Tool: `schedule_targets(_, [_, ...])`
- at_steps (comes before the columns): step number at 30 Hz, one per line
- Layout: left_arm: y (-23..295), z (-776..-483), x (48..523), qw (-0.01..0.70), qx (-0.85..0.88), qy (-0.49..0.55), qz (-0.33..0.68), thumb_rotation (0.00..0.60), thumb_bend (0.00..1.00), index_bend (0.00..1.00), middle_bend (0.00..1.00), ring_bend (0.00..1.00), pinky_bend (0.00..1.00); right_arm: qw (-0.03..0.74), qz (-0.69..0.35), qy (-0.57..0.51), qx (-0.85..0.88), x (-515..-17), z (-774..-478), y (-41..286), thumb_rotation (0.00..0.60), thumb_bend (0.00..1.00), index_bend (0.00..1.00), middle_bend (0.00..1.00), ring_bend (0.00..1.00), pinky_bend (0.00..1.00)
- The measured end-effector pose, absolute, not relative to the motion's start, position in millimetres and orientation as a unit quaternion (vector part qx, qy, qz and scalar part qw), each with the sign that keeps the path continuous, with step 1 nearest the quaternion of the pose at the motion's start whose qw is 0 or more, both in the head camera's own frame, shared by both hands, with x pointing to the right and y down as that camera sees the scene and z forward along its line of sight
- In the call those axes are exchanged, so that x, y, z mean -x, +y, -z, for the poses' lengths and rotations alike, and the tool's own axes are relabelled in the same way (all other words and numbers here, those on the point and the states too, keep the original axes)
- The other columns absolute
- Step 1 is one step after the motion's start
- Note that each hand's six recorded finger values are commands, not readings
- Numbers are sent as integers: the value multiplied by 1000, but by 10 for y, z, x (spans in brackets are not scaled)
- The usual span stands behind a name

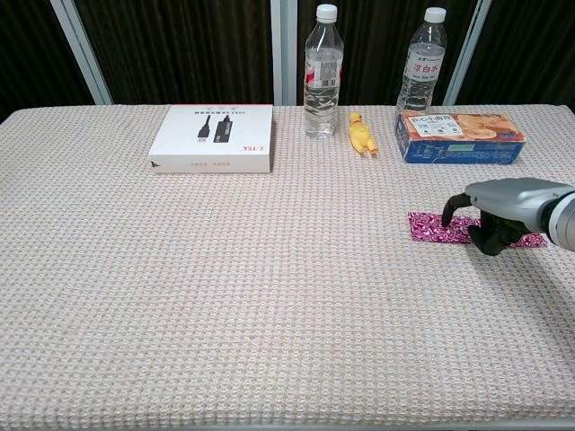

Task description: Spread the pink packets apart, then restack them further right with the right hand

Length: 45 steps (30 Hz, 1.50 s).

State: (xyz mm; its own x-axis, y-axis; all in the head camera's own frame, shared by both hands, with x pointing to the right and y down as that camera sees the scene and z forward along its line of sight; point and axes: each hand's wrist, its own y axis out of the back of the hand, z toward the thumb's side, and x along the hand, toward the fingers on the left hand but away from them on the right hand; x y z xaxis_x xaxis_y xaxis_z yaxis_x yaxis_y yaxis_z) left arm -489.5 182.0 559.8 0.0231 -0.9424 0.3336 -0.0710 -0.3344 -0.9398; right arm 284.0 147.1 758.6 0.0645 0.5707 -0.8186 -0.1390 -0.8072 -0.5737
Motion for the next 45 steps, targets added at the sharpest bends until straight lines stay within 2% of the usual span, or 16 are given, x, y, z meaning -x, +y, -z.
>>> schedule_targets(45, [1793,-5515,4739,399,605,428,540,600,0,246,226,121,239,265,-657,-129,694,-2772,-7327,1964,600,657,274,1000,1000,1000])
